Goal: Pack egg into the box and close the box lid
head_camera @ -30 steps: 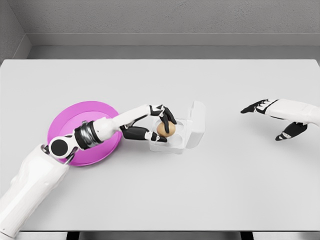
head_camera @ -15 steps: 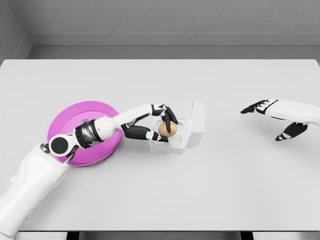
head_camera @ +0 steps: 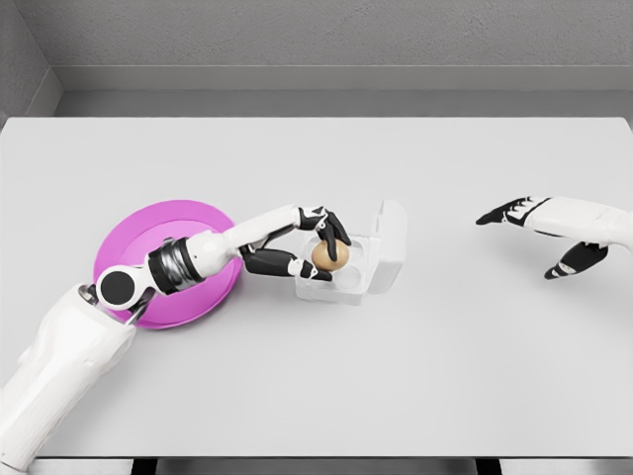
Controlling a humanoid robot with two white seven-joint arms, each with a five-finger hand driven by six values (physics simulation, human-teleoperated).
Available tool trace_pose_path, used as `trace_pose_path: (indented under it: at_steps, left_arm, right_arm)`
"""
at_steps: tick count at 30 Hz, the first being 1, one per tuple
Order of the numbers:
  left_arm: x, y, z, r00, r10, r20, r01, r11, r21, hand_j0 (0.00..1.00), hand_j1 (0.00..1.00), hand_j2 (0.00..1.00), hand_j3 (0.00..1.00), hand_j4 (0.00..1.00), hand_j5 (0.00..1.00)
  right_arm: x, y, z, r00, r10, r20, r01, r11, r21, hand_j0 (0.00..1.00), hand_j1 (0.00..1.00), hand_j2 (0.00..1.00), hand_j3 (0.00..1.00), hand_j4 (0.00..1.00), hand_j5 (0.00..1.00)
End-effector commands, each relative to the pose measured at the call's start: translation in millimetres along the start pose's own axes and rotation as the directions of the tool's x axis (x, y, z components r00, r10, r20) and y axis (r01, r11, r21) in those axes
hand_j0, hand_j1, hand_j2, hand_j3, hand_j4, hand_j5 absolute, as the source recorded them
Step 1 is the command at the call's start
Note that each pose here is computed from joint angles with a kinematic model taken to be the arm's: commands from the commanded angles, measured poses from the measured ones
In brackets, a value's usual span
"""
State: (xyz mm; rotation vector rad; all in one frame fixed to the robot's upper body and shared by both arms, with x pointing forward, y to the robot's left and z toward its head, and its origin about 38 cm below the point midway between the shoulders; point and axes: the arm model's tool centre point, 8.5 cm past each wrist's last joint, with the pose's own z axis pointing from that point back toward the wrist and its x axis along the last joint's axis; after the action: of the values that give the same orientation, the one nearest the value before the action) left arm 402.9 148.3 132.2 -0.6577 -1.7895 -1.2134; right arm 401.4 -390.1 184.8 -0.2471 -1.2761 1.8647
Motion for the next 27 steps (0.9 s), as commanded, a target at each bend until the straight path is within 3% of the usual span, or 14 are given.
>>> trace_pose_path:
  at_steps: [1, 8, 10, 11, 15, 22, 27]
  left_arm:
    - [-1.0, 0.6, 1.4, 1.0, 0.015, -0.005, -0.015, 1.0, 0.007, 0.34, 0.34, 0.34, 0.34, 0.34, 0.34]
    - [-2.1, -1.8, 2.8, 1.0, 0.019, -0.006, -0.019, 1.0, 0.008, 0.35, 0.35, 0.35, 0.35, 0.35, 0.35]
    - [-2.3, -2.0, 3.1, 1.0, 0.019, -0.008, -0.019, 1.0, 0.006, 0.41, 0.41, 0.41, 0.41, 0.41, 0.41]
    - [-1.7, -1.8, 2.5, 1.0, 0.018, -0.005, -0.018, 1.0, 0.007, 0.51, 0.51, 0.51, 0.51, 0.51, 0.51]
    - [-2.2, -2.2, 3.4, 1.0, 0.018, -0.008, -0.018, 1.0, 0.006, 0.52, 0.52, 0.52, 0.52, 0.52, 0.52]
    - [-1.3, -2.1, 3.4, 1.0, 0.014, -0.006, -0.014, 1.0, 0.005, 0.77, 0.77, 0.77, 0.77, 0.77, 0.77]
    - [2.9, -4.0, 3.3, 1.0, 0.009, 0.005, -0.009, 1.0, 0.0, 0.79, 0.79, 0.79, 0.79, 0.79, 0.79]
  right_arm:
    - [0.0, -0.7, 0.5, 1.0, -0.005, 0.0, 0.005, 1.0, -0.004, 1.0, 1.0, 1.0, 1.0, 1.0, 1.0]
    - [0.0, -0.7, 0.5, 1.0, -0.005, 0.0, 0.005, 1.0, -0.004, 1.0, 1.0, 1.0, 1.0, 1.0, 1.0]
    - [0.0, -0.7, 0.5, 1.0, -0.005, 0.0, 0.005, 1.0, -0.004, 1.0, 1.0, 1.0, 1.0, 1.0, 1.0]
    - [0.0, -0.7, 0.5, 1.0, -0.005, 0.0, 0.005, 1.0, -0.004, 1.0, 1.0, 1.0, 1.0, 1.0, 1.0]
    - [0.0, -1.4, 0.6, 1.0, -0.004, 0.0, 0.004, 1.0, -0.005, 1.0, 1.0, 1.0, 1.0, 1.0, 1.0]
    - [-0.1, -1.8, 0.8, 1.0, -0.003, 0.0, 0.003, 1.0, -0.006, 1.0, 1.0, 1.0, 1.0, 1.0, 1.0]
    - [-0.1, -1.8, 0.8, 1.0, -0.003, 0.0, 0.003, 1.0, -0.006, 1.0, 1.0, 1.0, 1.0, 1.0, 1.0]
